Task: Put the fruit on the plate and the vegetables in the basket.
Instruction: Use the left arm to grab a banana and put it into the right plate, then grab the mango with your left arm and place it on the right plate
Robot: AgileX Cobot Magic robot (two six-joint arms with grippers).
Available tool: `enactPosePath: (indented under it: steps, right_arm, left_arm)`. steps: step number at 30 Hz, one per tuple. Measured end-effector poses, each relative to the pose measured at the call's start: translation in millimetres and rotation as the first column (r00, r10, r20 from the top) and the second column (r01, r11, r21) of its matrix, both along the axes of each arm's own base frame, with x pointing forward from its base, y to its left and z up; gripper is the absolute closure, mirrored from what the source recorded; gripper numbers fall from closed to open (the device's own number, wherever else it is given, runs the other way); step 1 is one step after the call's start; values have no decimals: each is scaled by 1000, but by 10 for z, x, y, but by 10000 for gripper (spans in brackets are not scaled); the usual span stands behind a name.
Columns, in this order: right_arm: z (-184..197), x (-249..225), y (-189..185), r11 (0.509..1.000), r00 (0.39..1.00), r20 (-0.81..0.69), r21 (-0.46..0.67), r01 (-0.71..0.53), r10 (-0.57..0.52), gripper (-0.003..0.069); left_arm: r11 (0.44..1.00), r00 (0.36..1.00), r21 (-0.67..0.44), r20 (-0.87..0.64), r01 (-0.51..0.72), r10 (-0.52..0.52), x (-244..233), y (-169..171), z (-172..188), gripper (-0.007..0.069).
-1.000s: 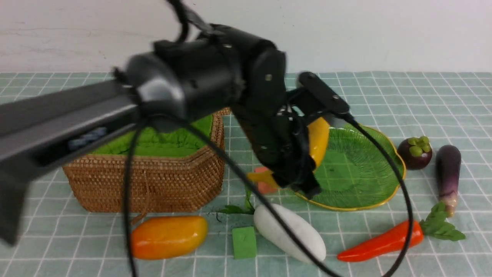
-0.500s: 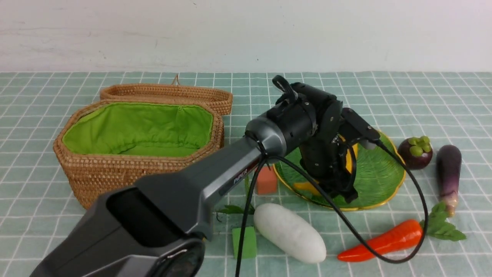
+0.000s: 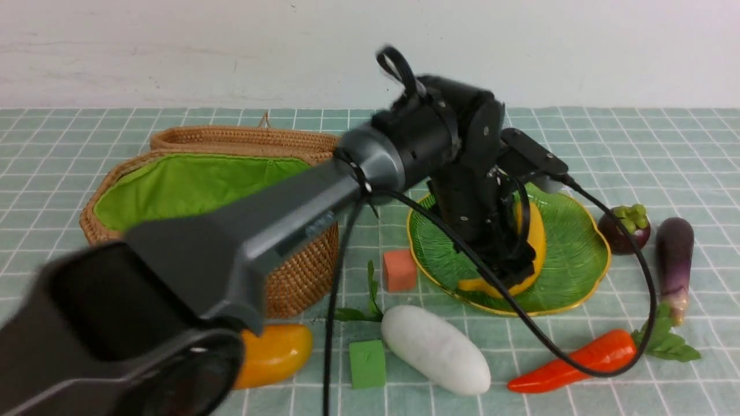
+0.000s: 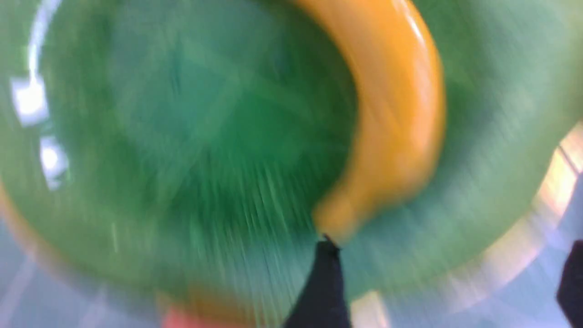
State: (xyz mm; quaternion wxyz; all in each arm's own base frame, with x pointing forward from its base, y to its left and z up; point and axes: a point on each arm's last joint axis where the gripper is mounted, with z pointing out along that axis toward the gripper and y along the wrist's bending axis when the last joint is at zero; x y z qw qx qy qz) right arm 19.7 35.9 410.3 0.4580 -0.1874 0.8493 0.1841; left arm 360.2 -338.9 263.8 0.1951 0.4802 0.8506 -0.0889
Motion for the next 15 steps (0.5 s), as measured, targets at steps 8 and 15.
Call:
enactPosePath:
  steps: [8,15]
  right_arm:
    - [21,21,-10,1000,999,30,2,17,-17,550]
    - [22,22,-10,1000,999,43,-13,7,-6,547]
  left_arm:
    - [1000,999,-28,42,-8,9,-749,696,986,606]
    - [979,997,201,-78,39,-24,-1314,1307,428,616]
